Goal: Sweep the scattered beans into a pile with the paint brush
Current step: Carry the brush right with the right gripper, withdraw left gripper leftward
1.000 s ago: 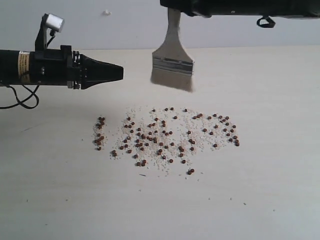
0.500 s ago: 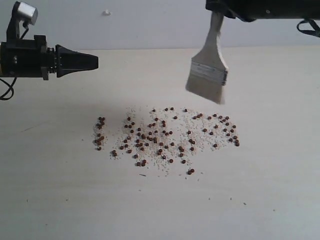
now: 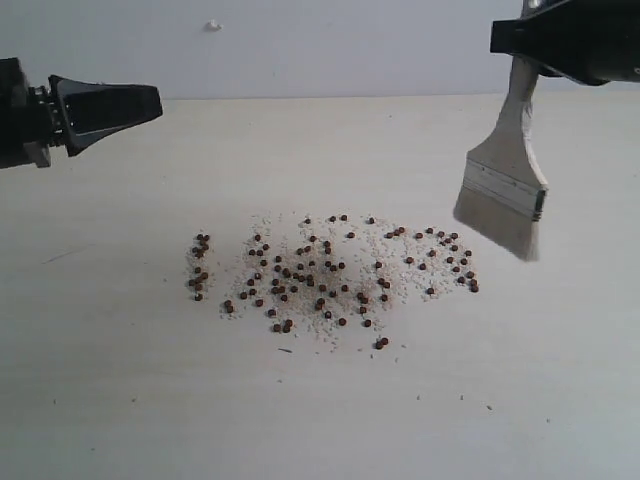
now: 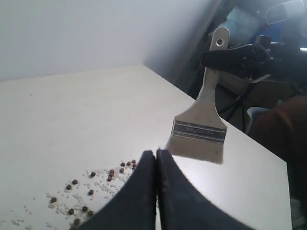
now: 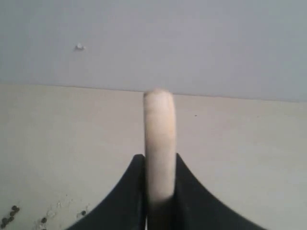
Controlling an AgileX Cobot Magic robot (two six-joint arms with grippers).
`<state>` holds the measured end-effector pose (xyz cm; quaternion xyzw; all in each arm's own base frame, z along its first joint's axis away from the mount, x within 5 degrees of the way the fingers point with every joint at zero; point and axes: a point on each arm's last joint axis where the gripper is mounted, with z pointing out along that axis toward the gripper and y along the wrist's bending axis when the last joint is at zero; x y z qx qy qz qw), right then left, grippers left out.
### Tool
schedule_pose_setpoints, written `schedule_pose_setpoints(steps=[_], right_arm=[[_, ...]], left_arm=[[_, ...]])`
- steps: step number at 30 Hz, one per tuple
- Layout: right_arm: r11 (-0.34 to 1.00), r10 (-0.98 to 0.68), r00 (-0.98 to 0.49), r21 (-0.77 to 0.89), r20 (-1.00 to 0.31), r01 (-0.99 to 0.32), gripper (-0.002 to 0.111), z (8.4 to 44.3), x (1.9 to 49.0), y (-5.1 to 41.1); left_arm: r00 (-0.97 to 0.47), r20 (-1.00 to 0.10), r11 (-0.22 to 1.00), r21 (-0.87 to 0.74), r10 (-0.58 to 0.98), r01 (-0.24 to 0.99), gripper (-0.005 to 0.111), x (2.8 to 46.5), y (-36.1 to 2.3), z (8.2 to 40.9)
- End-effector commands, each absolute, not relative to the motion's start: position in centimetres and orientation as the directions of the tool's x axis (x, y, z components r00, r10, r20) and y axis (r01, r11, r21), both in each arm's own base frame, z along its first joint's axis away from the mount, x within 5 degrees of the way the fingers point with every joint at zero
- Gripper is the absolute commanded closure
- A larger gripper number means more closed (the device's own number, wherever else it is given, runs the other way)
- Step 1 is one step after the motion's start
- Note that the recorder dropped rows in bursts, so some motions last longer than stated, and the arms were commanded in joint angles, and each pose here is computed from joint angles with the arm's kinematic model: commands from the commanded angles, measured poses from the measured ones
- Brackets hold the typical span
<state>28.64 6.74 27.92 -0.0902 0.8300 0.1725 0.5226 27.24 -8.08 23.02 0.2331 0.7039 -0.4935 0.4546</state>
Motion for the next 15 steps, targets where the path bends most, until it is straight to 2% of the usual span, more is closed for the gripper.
schedule_pose_setpoints(steps=[1, 8, 15], right_arm=[[0.951, -0.006, -0.421, 0.124, -0.907, -0.282, 0.108, 27.7, 26.0, 5.6], [0.952, -0.004, -0.36, 0.106, -0.933, -0.287, 0.108, 28.3, 21.6, 4.8], [0.985, 0.033, -0.283, 0.079, -0.959, -0.153, 0.108, 28.7, 17.5, 2.9]], left_arm=[[-0.459, -0.874, 0.415, -0.481, -0.157, 0.773, 0.107, 24.2, -7.9, 23.2], [-0.358, -0.915, 0.459, -0.404, -0.187, 0.792, 0.107, 19.0, -7.7, 23.5], [-0.243, -0.941, 0.518, -0.334, -0.237, 0.787, 0.107, 14.8, -7.4, 23.3]])
